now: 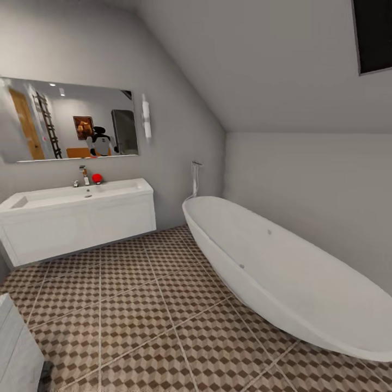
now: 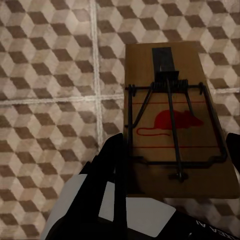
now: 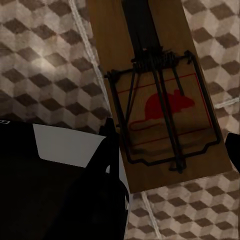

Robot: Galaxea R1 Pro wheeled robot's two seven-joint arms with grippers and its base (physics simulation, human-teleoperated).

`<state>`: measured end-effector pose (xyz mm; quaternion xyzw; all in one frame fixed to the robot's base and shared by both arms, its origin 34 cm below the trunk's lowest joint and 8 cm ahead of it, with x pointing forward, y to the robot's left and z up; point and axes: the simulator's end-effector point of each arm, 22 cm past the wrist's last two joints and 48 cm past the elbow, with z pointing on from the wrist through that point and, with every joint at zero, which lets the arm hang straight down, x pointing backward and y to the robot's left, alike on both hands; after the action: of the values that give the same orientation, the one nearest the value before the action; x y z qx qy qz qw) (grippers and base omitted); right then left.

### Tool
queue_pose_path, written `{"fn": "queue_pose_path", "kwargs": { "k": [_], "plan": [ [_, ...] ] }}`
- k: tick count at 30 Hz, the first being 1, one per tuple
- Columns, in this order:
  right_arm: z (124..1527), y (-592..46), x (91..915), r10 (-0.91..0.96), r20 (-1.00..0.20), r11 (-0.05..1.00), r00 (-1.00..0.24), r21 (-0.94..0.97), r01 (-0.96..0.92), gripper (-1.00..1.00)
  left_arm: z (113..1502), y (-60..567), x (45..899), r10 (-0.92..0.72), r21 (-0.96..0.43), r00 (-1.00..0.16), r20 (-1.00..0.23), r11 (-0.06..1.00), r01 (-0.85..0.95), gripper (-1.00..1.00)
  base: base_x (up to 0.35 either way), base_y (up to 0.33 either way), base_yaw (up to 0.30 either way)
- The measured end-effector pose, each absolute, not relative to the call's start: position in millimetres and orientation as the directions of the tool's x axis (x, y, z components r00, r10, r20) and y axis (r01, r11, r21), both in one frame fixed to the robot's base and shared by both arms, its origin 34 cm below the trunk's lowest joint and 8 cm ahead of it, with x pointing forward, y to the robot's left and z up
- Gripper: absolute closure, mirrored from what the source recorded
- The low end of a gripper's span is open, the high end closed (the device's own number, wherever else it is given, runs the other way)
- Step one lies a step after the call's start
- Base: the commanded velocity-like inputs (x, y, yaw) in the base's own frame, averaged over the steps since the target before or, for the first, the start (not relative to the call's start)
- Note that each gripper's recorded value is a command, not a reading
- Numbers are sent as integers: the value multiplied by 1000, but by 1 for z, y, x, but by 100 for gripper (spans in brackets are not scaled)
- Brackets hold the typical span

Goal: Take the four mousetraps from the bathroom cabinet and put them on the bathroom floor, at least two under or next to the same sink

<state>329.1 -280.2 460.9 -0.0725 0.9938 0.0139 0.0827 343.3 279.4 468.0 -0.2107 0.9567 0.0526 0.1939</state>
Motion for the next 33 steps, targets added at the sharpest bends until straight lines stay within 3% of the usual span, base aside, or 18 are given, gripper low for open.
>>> {"fn": "queue_pose_path", "kwargs": {
  "k": [8,33],
  "plan": [
    [461,-280,329,-142,-167,989,-976,16,-146,100,468,282,343,-384,21,-835,-395,904,-426,100,91,0,278],
    [461,-279,329,-142,-169,989,-975,16,-147,100,469,290,343,-382,30,-834,-399,903,-428,100,315,0,260]
  ]
}}
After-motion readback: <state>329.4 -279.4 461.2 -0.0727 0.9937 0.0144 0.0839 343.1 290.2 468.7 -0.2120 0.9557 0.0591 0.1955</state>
